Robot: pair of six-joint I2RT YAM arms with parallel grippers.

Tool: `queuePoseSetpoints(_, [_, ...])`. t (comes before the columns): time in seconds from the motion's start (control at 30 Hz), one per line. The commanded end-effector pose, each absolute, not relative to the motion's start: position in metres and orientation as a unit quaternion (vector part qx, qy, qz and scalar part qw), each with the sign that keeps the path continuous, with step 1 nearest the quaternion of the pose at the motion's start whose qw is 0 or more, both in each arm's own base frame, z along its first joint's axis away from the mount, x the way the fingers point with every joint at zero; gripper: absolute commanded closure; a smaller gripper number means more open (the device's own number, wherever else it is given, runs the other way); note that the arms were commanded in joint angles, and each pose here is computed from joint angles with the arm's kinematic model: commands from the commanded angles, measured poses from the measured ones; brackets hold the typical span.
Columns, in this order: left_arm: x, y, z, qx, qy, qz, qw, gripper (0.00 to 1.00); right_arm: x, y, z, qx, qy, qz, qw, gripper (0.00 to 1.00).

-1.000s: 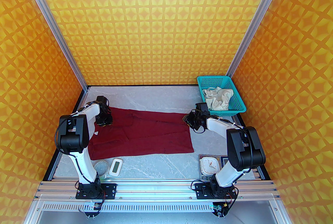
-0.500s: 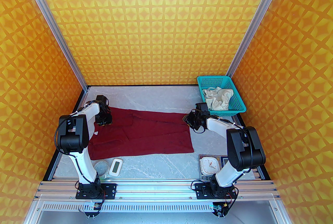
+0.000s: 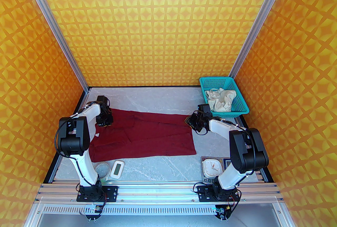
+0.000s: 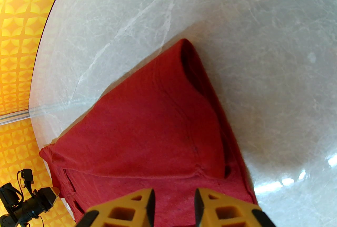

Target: Fold and stack the mixed laundry pile

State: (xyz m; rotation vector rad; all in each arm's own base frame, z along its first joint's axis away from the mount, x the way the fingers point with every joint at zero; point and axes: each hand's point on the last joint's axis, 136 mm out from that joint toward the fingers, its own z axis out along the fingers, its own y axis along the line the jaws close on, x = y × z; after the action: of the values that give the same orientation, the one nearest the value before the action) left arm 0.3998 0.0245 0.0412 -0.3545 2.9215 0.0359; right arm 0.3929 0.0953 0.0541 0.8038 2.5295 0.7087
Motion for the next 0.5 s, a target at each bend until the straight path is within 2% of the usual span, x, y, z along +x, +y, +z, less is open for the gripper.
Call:
queuePoseSetpoints(0.0, [0.407,0.025,0.073,-0.116,0.984,0.019,0.134,0.89,0.391,0.091,0.051,0.289,0.908,0.239,0.187,0.65])
queuePoseSetpoints(0.27, [0.406,0.025,0.082,-0.116,0.983,0.018,0.143,1.0,0.391,0.085,0.041,0.329,0.903,0.219,0.167,0.57])
queuePoseSetpoints(0.47, [0.407,0.026,0.088,-0.123,0.98,0.016,0.155,1.0,0.399,0.074,0.035,0.355,0.899,0.189,0.173,0.57])
